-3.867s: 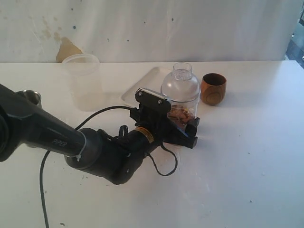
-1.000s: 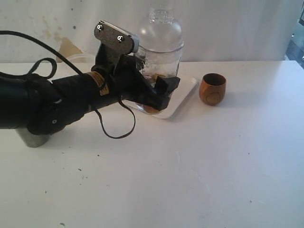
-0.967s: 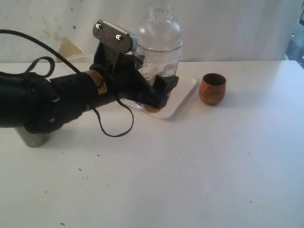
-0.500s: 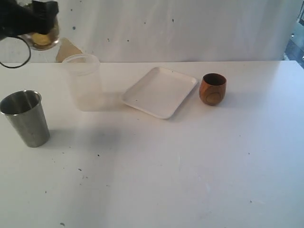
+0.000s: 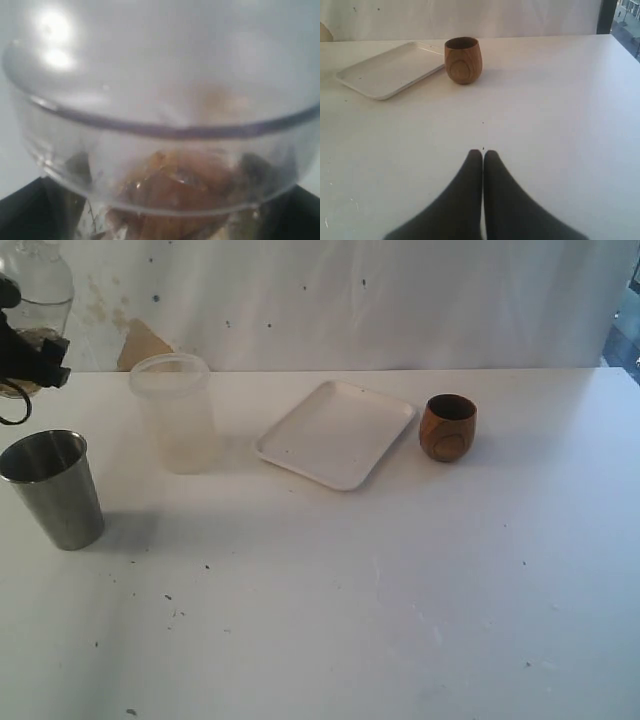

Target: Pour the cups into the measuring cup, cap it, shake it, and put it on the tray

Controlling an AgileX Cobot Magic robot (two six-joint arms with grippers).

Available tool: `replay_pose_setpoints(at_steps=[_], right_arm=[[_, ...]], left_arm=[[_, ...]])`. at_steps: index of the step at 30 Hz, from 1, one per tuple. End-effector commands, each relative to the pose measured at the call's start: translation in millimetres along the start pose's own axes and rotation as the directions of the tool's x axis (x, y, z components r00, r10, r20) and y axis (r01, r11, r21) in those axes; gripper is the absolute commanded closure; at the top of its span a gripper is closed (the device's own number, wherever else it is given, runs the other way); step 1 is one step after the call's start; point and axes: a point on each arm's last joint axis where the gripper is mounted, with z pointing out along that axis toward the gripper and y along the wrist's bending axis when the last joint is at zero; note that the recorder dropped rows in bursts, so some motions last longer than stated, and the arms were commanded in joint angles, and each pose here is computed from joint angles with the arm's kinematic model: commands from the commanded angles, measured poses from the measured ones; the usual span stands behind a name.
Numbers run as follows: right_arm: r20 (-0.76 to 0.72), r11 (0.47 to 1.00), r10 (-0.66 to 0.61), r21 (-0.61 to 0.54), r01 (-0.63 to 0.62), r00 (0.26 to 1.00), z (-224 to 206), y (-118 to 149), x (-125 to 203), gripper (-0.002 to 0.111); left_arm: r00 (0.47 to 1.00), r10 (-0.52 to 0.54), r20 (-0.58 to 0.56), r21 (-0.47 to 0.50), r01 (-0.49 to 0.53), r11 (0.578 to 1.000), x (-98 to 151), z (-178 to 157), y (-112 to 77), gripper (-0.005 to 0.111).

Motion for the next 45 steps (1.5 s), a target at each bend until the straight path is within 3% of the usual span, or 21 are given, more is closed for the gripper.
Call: replay_pose_setpoints(at_steps=[1, 5, 7, 14, 24, 28, 31, 35, 37, 42, 45], right_arm=[[0.014, 1.000, 0.004, 0.002, -0.004, 1.000, 0, 0, 0, 0.108], [0.014, 1.000, 0.004, 0.002, -0.004, 1.000, 0, 0, 0, 0.108], [0.014, 1.000, 0.004, 0.002, -0.004, 1.000, 0, 0, 0, 0.108], [0.014, 1.000, 0.004, 0.002, -0.004, 1.000, 0, 0, 0, 0.108], [0.014, 1.000, 0.004, 0.002, -0.004, 1.000, 0, 0, 0, 0.108], [0.014, 1.000, 0.004, 0.002, -0.004, 1.000, 0, 0, 0, 0.108], [0.014, 1.000, 0.004, 0.002, -0.004, 1.000, 0, 0, 0, 0.108], [0.014, 1.000, 0.004, 0.002, -0.004, 1.000, 0, 0, 0, 0.108], [0.014, 1.000, 0.004, 0.002, -0.004, 1.000, 0, 0, 0, 0.108], [0.014, 1.000, 0.004, 0.002, -0.004, 1.000, 0, 0, 0, 0.108], [0.014, 1.000, 0.004, 0.002, -0.004, 1.000, 0, 0, 0, 0.108]], left_arm=[[0.977, 0.186, 0.103, -0.019, -0.185, 0.983, -12, 21, 4.2, 0.107], [0.949, 0.296, 0.107, -0.038, -0.294, 0.955, -12, 30, 5.0, 0.107], [0.904, 0.414, 0.106, -0.057, -0.410, 0.910, -13, 32, 6.1, 0.107], [0.795, 0.599, 0.096, -0.085, -0.593, 0.801, -16, 33, 6.8, 0.107], [0.658, 0.746, 0.101, -0.104, -0.739, 0.666, -25, 34, -6.3, 0.107], [0.583, 0.806, 0.101, -0.112, -0.799, 0.591, -29, 35, -15.0, 0.107], [0.558, 0.822, 0.109, -0.120, -0.814, 0.569, -32, 34, -18.9, 0.107], [0.483, 0.870, 0.098, -0.130, -0.860, 0.493, -32, 34, -18.9, 0.107], [0.408, 0.909, 0.087, -0.138, -0.899, 0.416, -32, 34, -18.9, 0.107], [0.333, 0.940, 0.075, -0.144, -0.929, 0.341, -32, 34, -18.9, 0.107], [0.313, 0.947, 0.072, -0.151, -0.935, 0.320, -33, 34, -18.7, 0.107]])
